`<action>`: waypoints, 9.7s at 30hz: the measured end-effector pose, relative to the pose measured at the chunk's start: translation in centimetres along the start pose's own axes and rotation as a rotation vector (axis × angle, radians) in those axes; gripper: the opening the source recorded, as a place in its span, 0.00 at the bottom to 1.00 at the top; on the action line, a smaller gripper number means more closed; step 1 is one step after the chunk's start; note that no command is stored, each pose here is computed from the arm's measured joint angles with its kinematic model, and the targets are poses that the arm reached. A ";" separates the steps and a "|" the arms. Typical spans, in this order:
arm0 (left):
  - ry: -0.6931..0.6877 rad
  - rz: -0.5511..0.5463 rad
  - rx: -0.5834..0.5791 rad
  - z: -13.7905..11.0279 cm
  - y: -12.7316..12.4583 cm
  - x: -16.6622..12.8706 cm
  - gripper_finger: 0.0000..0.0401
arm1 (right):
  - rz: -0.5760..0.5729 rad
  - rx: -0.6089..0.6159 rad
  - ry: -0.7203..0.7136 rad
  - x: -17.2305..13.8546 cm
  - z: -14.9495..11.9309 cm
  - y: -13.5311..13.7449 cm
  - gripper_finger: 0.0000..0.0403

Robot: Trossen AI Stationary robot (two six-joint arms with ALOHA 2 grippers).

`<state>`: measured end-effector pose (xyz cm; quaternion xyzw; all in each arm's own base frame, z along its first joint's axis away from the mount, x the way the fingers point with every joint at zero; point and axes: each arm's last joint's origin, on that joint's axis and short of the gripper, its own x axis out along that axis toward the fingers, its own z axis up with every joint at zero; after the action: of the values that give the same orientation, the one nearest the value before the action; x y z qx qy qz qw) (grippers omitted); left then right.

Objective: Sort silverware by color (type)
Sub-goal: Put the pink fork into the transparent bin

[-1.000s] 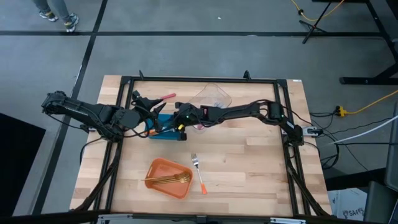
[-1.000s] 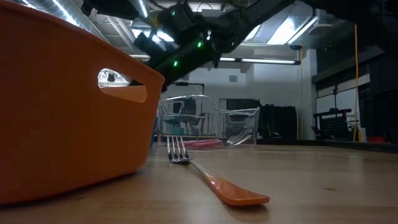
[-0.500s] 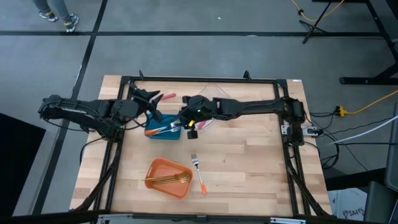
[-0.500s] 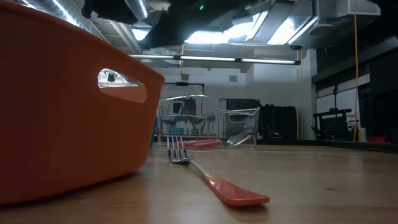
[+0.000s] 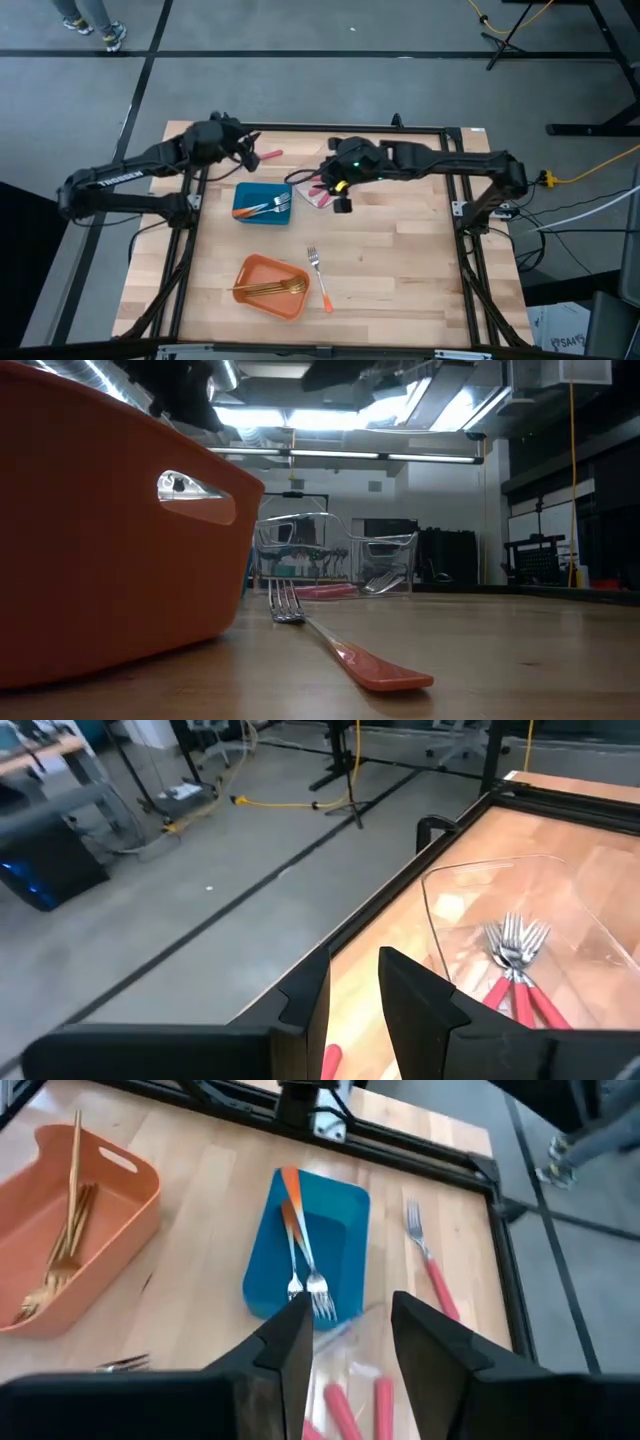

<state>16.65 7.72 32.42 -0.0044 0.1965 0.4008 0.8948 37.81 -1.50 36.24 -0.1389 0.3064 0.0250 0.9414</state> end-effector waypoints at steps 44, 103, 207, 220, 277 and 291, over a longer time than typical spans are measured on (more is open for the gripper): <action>0.784 -0.174 0.028 -11.5 7.0 15.6 0.21 | -0.092 0.250 0.094 -7.1 -13.3 3.8 0.32; 0.949 -0.257 0.159 -15.3 6.3 17.8 0.21 | -0.095 0.295 0.083 -6.8 -13.6 3.9 0.32; -0.110 -0.536 1.123 -1.2 -21.4 6.5 0.08 | 0.350 1.068 0.055 -3.7 -12.8 -1.9 0.32; -0.130 -0.510 1.235 -1.2 -21.3 6.6 0.09 | 0.373 1.079 0.089 -1.0 -11.7 1.0 0.32; -0.144 -0.517 1.233 -1.2 -21.6 6.3 0.16 | 0.296 0.992 0.170 -0.1 -11.3 4.9 0.01; -0.162 -0.407 1.215 -0.3 -21.1 5.7 0.16 | 0.212 1.004 0.136 -0.1 -11.3 4.0 0.00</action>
<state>35.12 -2.61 26.96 0.4961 0.3154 0.0397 0.8080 30.73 -0.79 26.55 0.3606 0.3533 -0.0391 0.8624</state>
